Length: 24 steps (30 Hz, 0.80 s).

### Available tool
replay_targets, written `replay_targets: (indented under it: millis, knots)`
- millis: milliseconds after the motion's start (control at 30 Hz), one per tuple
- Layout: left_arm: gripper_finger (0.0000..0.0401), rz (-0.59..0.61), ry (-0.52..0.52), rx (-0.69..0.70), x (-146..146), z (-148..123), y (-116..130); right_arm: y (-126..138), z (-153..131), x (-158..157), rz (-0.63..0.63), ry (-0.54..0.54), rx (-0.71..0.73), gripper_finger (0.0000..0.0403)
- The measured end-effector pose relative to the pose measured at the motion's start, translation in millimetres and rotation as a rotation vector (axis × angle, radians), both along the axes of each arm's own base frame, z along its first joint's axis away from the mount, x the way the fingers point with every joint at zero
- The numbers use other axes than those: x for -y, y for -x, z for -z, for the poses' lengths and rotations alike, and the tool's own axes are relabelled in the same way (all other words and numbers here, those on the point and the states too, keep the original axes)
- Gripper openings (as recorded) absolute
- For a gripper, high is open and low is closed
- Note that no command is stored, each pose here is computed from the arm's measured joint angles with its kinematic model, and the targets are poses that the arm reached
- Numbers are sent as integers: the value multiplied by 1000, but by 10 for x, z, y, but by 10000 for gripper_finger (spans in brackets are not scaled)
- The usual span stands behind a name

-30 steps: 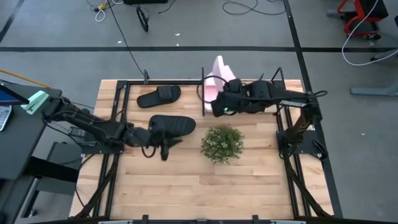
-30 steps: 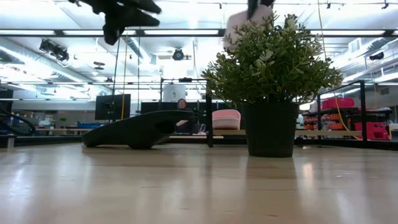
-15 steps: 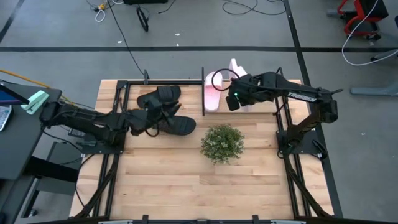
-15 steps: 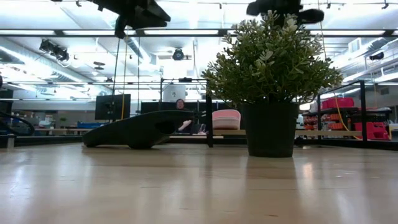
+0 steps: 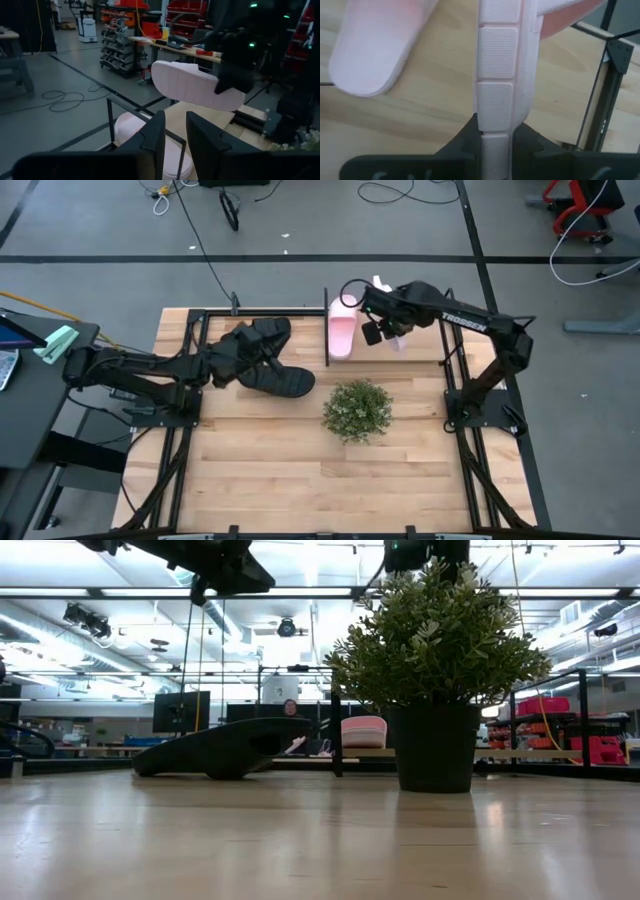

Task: Pick and place slides into the shelf
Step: Put the pink slide on the shelf

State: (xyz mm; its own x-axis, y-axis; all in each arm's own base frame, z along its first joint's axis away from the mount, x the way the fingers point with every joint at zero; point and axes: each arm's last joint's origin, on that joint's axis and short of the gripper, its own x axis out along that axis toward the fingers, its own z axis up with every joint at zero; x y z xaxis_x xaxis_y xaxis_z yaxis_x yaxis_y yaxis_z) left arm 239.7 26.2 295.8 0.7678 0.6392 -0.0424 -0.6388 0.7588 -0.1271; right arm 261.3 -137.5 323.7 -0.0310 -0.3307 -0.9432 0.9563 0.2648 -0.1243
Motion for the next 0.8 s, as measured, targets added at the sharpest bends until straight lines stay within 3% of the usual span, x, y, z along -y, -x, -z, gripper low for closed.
replay_targets:
  millis: [467, 800]
  knots:
    - [74, 7, -110, -92, -16, 1, 0, -80, 443, 405, 27, -68, -202, 63]
    - [62, 7, -113, -96, -17, 2, 0, -210, 701, 494, -7, -89, -274, 63]
